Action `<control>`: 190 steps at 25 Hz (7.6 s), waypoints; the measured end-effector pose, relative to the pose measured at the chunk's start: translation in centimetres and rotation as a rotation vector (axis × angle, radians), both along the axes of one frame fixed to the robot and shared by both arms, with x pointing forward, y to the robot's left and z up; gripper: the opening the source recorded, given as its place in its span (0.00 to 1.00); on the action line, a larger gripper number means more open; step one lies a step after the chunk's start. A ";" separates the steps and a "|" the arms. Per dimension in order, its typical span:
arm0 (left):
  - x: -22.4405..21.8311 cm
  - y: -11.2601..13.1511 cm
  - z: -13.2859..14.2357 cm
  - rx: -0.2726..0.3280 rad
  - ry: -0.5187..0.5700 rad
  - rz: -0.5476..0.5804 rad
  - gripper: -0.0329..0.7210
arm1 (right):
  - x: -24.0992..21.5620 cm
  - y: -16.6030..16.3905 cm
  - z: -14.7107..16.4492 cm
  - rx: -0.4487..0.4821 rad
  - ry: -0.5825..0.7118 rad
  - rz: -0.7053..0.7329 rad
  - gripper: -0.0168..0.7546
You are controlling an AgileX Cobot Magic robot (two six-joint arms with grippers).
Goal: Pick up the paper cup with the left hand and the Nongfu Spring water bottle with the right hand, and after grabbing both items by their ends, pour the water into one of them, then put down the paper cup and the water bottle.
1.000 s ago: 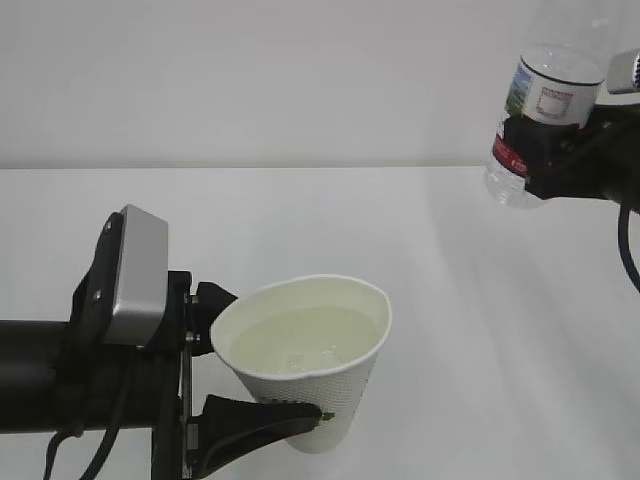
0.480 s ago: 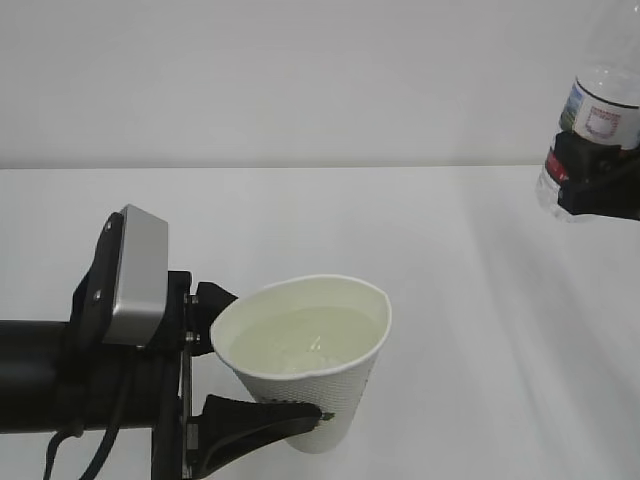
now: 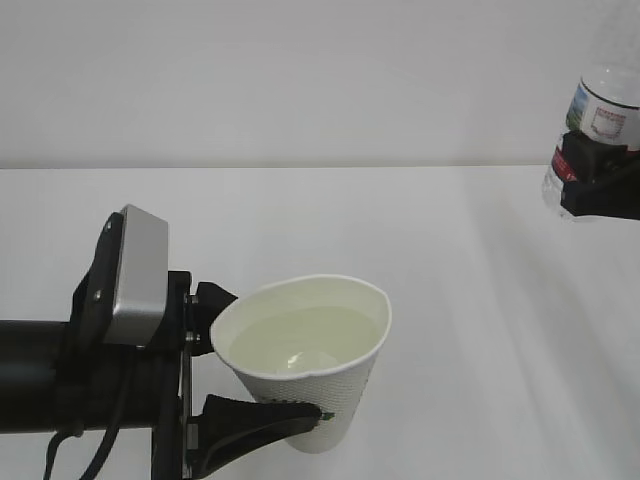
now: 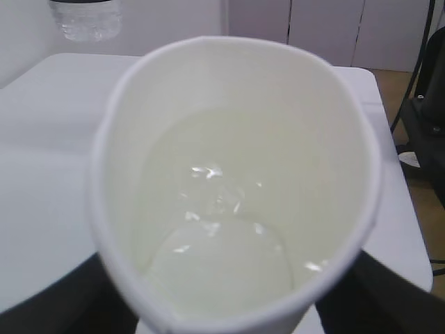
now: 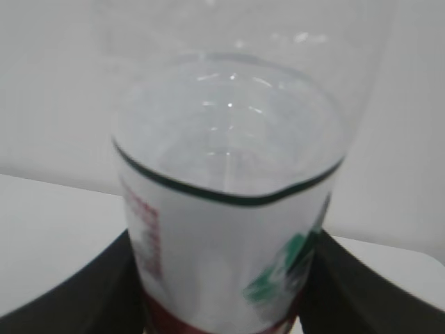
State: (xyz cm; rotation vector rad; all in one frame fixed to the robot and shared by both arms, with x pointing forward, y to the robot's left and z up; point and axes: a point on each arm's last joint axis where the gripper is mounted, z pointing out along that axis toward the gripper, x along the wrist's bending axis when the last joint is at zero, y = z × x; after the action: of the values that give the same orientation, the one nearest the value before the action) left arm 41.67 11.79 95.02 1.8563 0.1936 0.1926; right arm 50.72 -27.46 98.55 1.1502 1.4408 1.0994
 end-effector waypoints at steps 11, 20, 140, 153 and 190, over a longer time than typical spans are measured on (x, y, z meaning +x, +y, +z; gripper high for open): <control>0.0 0.0 0.0 0.000 0.000 0.000 0.72 | 0.0 0.0 0.0 -0.001 0.000 0.000 0.58; 0.0 0.0 0.0 0.000 0.000 0.000 0.72 | 0.7 0.1 -1.4 0.016 0.001 -0.003 0.57; 10.5 14.6 -3.1 -0.177 0.019 1.128 0.67 | 1.5 0.2 -3.5 0.070 0.016 -0.007 0.55; 11.7 18.1 -3.2 -0.194 -0.021 1.291 0.66 | 1.5 0.2 -3.5 0.067 0.017 0.000 0.55; 17.9 18.1 -9.2 -0.153 0.016 1.265 0.65 | 1.5 0.4 -3.6 0.056 0.020 0.020 0.55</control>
State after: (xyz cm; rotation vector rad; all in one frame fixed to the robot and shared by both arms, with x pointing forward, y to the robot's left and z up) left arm 59.54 29.90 85.79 1.3414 1.3366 0.9844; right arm 52.18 -27.07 94.98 1.1911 1.4474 1.1515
